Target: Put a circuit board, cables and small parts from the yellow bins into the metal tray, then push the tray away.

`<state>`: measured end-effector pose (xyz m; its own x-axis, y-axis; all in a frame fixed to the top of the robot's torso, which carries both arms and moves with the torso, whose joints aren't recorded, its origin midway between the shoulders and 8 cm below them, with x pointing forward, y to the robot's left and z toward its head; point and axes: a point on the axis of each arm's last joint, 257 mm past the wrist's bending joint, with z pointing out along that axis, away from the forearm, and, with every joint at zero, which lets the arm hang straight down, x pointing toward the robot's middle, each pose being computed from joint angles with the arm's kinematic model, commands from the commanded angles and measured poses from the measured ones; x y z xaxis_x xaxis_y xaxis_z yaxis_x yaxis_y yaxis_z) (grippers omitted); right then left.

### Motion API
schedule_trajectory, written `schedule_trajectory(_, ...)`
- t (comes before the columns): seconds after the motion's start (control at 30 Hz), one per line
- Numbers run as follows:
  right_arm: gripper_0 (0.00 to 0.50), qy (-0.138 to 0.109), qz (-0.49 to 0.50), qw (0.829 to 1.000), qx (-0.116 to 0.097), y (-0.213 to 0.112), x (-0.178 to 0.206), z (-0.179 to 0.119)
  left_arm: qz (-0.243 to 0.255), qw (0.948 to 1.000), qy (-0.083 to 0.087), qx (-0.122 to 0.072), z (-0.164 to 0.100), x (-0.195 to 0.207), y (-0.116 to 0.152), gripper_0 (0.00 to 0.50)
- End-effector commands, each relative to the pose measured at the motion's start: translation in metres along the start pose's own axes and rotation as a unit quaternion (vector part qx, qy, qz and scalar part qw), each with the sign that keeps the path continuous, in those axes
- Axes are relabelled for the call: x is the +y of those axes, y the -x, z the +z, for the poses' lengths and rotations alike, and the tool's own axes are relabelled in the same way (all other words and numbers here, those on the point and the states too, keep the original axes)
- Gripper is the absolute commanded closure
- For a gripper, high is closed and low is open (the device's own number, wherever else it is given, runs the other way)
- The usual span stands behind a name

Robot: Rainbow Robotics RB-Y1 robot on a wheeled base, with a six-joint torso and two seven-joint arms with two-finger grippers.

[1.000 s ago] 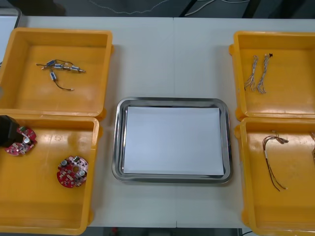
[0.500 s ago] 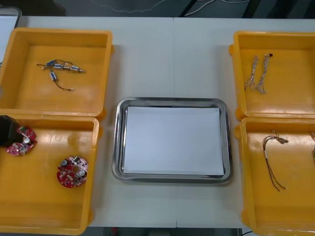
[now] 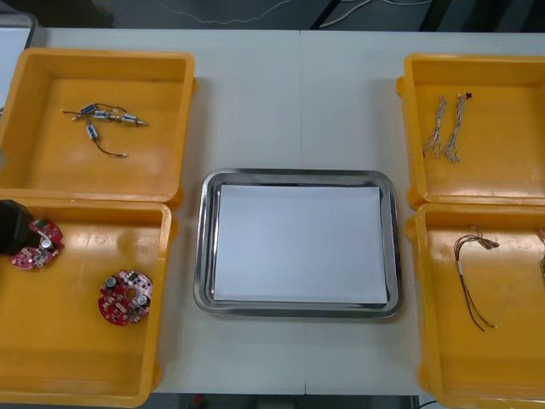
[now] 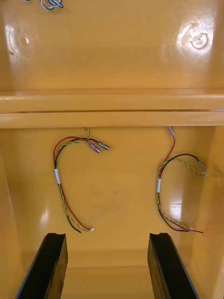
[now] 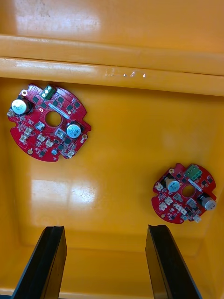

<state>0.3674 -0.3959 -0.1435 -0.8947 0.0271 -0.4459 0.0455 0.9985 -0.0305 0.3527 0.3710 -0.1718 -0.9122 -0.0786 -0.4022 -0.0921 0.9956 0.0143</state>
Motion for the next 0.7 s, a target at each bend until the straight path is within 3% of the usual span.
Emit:
schedule_trajectory(0.03,0.0,-0.006,0.011,1.0,-0.016,0.003,-0.0041,-0.008,0.036,0.9991,0.012,-0.017,-0.0083,0.0088,0.0048,0.0)
schedule_trajectory(0.7,0.0,-0.006,0.011,1.0,-0.016,0.003,-0.0041,-0.008,0.036,0.9991,0.012,-0.017,-0.0083,0.0088,0.0048,0.0)
